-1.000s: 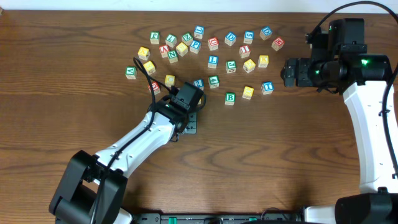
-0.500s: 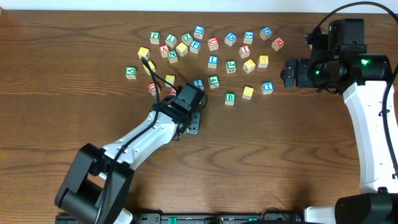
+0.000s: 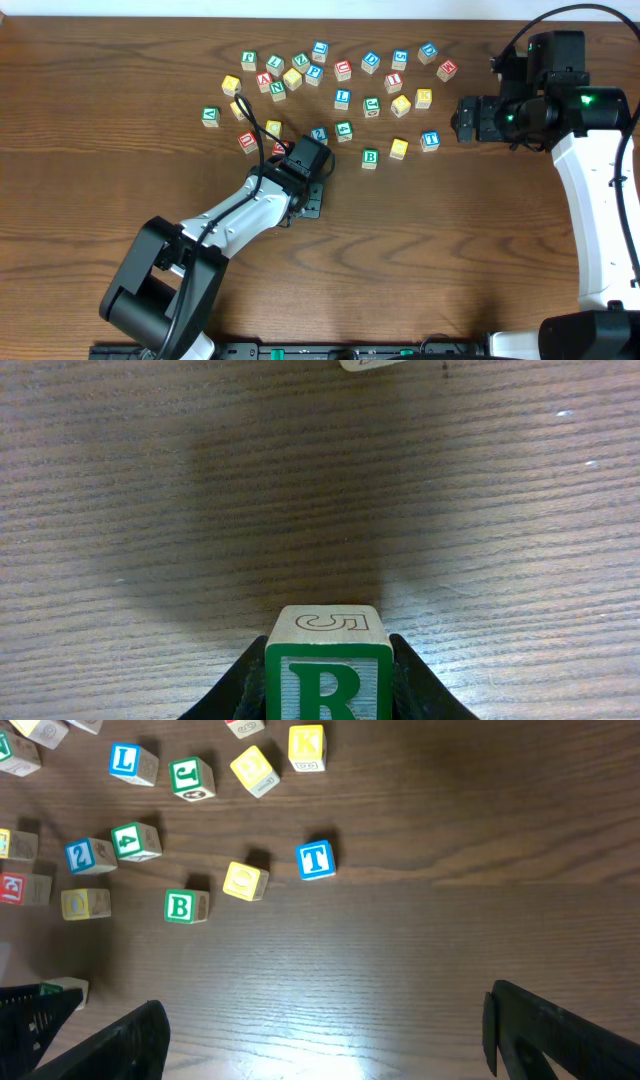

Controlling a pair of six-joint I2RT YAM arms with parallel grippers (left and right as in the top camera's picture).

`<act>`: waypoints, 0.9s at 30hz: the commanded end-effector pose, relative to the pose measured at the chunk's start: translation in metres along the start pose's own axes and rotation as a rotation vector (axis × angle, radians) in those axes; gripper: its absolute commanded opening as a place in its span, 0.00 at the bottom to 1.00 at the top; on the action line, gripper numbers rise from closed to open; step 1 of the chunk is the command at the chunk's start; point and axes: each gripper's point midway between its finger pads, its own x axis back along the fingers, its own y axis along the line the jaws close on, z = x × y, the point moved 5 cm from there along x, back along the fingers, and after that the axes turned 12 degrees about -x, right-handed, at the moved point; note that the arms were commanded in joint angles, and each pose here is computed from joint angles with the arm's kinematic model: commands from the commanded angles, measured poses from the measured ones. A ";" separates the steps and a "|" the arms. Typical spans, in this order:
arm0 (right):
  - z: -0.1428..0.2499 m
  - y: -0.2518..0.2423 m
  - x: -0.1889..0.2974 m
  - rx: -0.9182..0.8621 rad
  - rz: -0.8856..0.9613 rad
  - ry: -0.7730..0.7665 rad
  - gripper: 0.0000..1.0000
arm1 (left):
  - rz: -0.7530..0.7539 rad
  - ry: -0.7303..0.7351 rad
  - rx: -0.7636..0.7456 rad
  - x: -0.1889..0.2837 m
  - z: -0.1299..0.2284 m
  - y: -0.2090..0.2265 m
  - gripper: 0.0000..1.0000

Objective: Spell out ROBOT
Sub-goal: 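Carry the R block with the left gripper toward the table front, then lower the R block onto the table and open the left gripper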

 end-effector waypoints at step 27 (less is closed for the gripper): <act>-0.001 -0.005 -0.002 -0.005 0.011 0.004 0.97 | 0.015 -0.095 -0.028 0.045 -0.023 0.008 0.47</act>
